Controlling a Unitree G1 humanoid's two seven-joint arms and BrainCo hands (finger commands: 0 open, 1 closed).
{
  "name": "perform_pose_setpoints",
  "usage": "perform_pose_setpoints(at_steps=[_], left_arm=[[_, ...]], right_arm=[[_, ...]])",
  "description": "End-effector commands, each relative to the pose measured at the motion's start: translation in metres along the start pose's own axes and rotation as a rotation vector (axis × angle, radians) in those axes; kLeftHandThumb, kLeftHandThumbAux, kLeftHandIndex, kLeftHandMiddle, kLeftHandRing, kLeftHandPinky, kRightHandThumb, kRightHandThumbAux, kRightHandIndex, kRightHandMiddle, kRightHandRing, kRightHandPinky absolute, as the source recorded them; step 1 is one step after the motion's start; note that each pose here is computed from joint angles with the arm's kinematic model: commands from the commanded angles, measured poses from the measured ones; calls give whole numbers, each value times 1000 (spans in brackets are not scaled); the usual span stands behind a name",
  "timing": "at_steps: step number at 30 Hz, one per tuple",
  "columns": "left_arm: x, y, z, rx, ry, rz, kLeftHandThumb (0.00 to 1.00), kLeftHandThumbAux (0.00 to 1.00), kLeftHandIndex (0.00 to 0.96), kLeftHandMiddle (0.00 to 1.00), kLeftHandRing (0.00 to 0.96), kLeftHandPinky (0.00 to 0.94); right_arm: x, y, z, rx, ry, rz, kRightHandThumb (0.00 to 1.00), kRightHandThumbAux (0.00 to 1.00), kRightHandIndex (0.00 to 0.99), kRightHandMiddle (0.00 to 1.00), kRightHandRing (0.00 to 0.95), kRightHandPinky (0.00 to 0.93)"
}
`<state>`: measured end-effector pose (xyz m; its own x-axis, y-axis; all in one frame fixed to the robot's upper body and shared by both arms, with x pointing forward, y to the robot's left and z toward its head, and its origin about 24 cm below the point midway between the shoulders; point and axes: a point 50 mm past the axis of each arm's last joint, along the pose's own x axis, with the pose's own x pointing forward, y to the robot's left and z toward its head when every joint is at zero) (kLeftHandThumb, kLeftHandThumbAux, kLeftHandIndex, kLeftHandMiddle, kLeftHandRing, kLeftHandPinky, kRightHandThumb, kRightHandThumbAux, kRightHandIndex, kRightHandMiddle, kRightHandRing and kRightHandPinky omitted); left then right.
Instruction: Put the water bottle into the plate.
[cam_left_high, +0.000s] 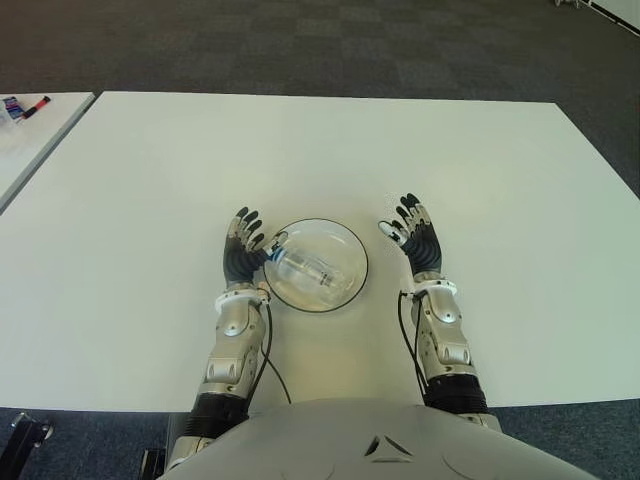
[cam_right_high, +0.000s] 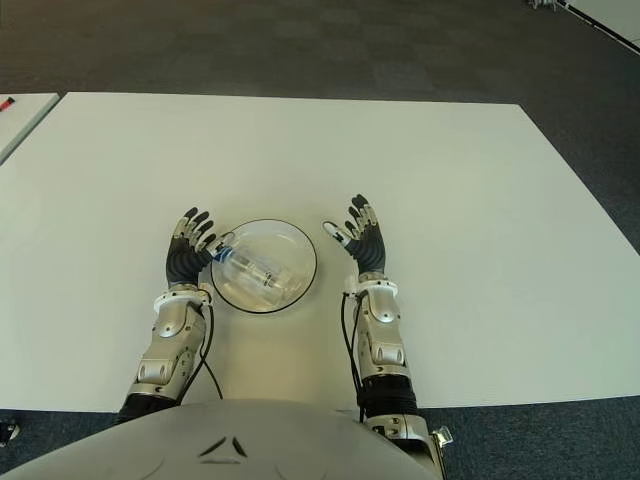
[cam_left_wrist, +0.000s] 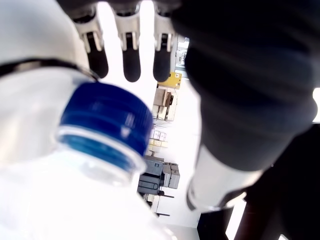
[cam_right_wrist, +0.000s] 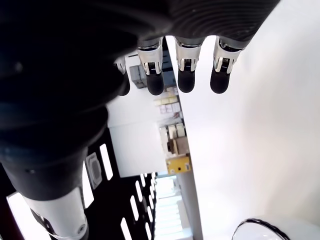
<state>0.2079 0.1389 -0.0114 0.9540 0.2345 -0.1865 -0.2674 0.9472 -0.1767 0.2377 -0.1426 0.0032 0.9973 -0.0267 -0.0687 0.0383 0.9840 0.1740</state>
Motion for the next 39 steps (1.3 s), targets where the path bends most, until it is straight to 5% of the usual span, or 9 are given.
perform_pose_setpoints(at_steps=[1,18,39], left_arm=[[-1,-13,-2,-64,15,-6,0,943,131,170,160,185],[-1,-11,-3,-104,44,0,0,956,130,175,164,188],[-1,-12,2,-245,256,120,0,958,117,151,149,187]], right_arm=[[-6,6,-8,37,48,-6,61,782,43,39,29,77],[-16,10,-14,101,190,-16,15,819,21,33,27,73],[-16,14,-12,67,319,-17,3,817,0,8,0,45]])
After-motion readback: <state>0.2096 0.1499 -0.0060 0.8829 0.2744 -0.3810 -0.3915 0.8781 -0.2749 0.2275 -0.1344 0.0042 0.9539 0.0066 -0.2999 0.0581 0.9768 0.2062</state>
